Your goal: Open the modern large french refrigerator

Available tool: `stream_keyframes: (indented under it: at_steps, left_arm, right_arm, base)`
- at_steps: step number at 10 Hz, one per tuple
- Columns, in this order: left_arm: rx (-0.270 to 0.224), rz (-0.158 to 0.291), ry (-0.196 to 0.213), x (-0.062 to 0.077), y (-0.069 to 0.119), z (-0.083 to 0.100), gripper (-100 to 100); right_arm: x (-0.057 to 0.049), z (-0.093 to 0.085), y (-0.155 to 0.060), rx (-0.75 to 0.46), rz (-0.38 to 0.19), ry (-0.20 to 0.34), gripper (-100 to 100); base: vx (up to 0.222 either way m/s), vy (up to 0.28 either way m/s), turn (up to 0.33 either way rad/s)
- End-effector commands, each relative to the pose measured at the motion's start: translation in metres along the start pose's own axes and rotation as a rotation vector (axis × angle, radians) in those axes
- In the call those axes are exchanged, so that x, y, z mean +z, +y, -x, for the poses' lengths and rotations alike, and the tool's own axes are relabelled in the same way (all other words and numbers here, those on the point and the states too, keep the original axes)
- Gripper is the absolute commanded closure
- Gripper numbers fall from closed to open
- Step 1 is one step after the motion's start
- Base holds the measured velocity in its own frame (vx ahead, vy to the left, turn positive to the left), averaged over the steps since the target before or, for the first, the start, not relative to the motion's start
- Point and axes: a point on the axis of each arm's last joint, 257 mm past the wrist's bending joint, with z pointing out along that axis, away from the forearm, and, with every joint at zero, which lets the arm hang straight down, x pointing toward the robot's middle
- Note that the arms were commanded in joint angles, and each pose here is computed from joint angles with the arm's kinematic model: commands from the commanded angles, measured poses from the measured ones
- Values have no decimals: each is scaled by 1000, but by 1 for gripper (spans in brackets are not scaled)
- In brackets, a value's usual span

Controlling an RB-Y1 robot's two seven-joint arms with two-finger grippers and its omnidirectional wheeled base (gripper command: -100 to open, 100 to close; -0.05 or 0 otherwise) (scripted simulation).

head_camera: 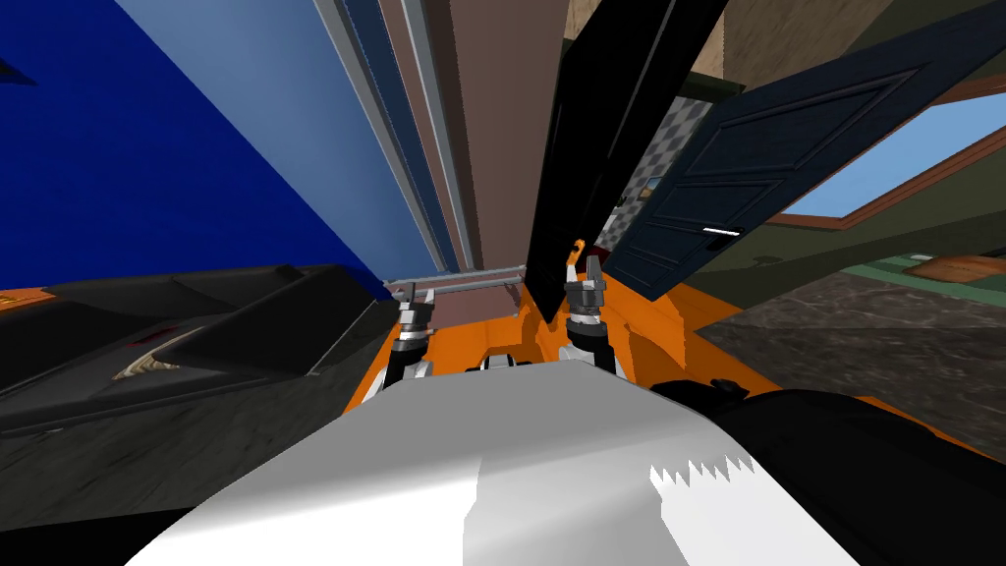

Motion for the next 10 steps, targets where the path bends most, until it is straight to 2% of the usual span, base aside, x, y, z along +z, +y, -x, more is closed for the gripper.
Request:
stream_keyframes:
  at_steps: [1, 10]
  left_arm:
    - [0, 20, 5, -10, 19, 0, -100]
    - [-11, 82, 5, -41, 77, -5, -100]
  right_arm:
    - [0, 0, 0, 0, 0, 0, 0]
    - [0, 0, 0, 0, 0, 0, 0]
  base:
    - [148, -8, -51]
    - [122, 10, -42]
